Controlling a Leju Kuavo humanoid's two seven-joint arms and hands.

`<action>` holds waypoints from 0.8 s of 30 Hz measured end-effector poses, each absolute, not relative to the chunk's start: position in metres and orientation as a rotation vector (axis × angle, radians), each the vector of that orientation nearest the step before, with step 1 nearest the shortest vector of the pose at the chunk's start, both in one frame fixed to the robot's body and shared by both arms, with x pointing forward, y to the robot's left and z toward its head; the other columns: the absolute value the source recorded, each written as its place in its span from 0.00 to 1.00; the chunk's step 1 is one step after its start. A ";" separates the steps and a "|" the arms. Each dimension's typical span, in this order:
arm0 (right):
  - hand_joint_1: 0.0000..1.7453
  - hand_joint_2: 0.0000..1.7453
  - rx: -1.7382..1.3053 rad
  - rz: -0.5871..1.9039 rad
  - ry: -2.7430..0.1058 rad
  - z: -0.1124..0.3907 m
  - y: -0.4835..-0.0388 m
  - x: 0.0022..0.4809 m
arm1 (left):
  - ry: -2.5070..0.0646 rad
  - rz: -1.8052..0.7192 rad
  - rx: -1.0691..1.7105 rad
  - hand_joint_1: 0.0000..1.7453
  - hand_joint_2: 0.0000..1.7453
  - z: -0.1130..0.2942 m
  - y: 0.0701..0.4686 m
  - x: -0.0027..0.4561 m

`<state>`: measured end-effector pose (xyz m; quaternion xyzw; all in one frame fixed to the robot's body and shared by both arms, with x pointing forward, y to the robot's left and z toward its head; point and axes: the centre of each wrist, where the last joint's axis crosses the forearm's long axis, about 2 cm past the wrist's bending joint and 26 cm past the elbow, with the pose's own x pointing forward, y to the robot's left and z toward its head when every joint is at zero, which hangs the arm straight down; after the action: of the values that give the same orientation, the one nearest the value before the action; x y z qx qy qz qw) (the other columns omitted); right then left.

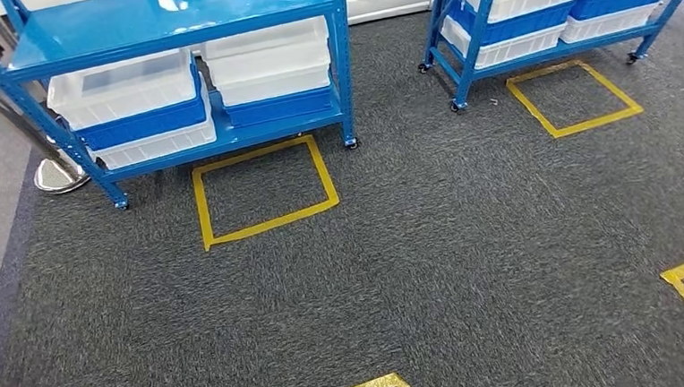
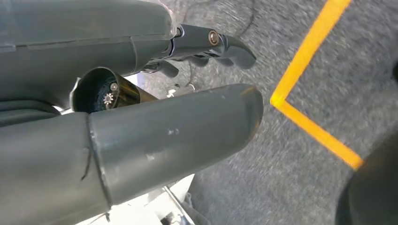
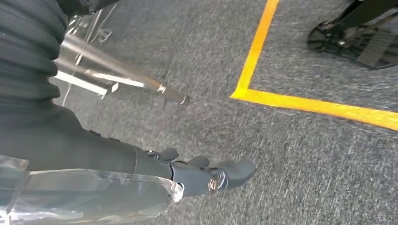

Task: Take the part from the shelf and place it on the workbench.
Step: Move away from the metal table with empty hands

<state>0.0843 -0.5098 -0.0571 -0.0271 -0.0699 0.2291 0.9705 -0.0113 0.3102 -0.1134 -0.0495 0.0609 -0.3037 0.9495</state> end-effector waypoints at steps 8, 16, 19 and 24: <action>0.00 1.00 -0.053 0.448 -0.137 -0.058 -0.509 0.083 | 0.143 -0.652 -0.111 0.00 0.00 -0.113 0.309 -0.008; 0.00 0.75 -0.057 0.449 -0.140 -0.058 -0.507 0.084 | 0.140 -0.658 -0.114 0.00 0.00 -0.113 0.305 -0.005; 0.00 0.00 -0.059 0.447 -0.128 -0.059 -0.507 0.082 | 0.141 -0.658 -0.115 0.00 0.00 -0.113 0.304 -0.006; 0.00 0.00 -0.060 0.428 -0.122 -0.059 -0.507 0.082 | 0.143 -0.658 -0.117 0.00 0.00 -0.113 0.304 -0.007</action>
<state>0.0821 -0.5072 -0.0588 -0.0295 -0.0606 0.2120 0.9749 -0.0069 0.3038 -0.1134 -0.0574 0.0702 -0.3227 0.9422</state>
